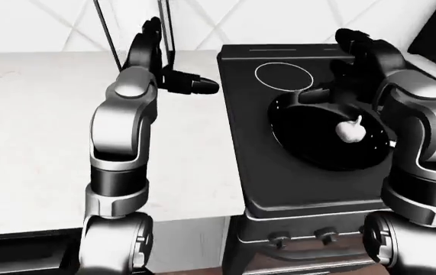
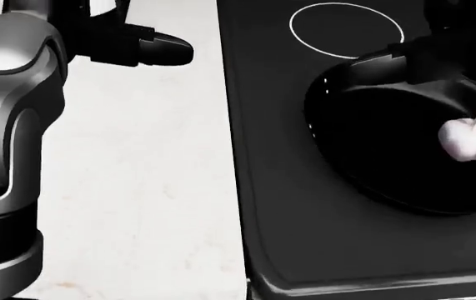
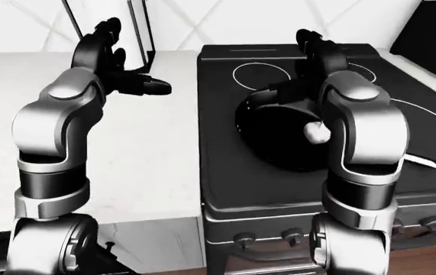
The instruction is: Pick the garlic from the pan and place it on the plate.
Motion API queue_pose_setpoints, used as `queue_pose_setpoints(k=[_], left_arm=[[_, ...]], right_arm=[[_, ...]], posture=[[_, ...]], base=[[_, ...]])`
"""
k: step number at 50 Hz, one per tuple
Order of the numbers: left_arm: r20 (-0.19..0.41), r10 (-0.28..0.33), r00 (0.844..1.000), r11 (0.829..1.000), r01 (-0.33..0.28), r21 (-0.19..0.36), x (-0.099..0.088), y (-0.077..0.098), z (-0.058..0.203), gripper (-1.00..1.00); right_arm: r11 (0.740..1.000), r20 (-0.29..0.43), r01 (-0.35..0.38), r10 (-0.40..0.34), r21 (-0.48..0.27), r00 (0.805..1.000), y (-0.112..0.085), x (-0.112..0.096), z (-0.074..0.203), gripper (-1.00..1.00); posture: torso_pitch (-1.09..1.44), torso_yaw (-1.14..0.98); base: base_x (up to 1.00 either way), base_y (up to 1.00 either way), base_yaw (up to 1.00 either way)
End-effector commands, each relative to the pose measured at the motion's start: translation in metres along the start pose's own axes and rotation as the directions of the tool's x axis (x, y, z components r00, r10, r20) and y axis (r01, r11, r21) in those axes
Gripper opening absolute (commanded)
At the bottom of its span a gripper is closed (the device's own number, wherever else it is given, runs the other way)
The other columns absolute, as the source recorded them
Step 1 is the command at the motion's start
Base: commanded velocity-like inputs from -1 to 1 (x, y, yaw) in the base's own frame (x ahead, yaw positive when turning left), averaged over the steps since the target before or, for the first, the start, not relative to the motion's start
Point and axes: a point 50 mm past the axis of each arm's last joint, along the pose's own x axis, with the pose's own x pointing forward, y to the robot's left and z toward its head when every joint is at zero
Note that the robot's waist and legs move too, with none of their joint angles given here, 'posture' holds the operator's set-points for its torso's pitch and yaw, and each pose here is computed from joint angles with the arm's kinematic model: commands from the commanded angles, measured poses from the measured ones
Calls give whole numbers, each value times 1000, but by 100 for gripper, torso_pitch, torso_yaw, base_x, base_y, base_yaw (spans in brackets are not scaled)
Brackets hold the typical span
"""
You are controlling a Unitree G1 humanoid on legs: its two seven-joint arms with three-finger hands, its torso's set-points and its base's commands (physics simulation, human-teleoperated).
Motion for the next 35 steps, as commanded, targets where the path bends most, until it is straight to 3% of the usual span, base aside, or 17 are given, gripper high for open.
queue_pose_setpoints(k=[1,4,7,10,11,12,13,15,17,22,25,35], left_arm=[[127,45,991,999,-45,-7,-7,10,28,100],[129,47,991,999,-46,-5,-8,10,29,100],[128,48,991,999,-48,-5,-7,11,28,100],[128,48,991,999,-48,-4,-7,10,27,100],[127,49,991,999,-49,-2,-6,10,26,100],[126,49,991,999,-49,-3,-5,10,26,100],[126,48,991,999,-48,-4,-5,10,26,100],[125,47,991,999,-47,-2,-5,9,25,100],[126,49,991,999,-50,3,-5,10,26,100],[128,55,990,998,-57,10,-3,13,29,100],[136,53,989,998,-56,14,-7,13,33,100],[134,52,990,998,-55,22,-6,11,32,100]], right_arm=[[1000,117,24,-22,-14,993,-6,-10,26,100],[999,118,46,-44,-13,992,-12,-13,34,100],[997,175,65,-57,-44,983,-20,-16,49,100],[984,177,108,-82,-140,981,-29,-15,55,100],[983,244,85,-43,-165,969,-29,-14,61,100],[965,236,126,-71,-228,969,-32,-14,61,100],[962,194,88,-38,-257,980,-32,-14,60,100],[971,177,47,-5,-235,984,-34,-16,64,100],[949,172,39,17,-314,985,-38,-17,65,100],[919,150,49,11,-392,989,-47,-16,68,100],[887,135,54,10,-458,991,-54,-19,71,100],[812,71,7,43,-584,997,-62,-23,75,100]], posture=[[0,0],[0,0],[0,0],[0,0],[0,0],[0,0],[0,0],[0,0],[0,0],[0,0],[0,0],[0,0]], base=[[0,0,0],[0,0,0],[0,0,0],[0,0,0],[0,0,0],[0,0,0],[0,0,0],[0,0,0],[0,0,0],[0,0,0],[0,0,0],[0,0,0]])
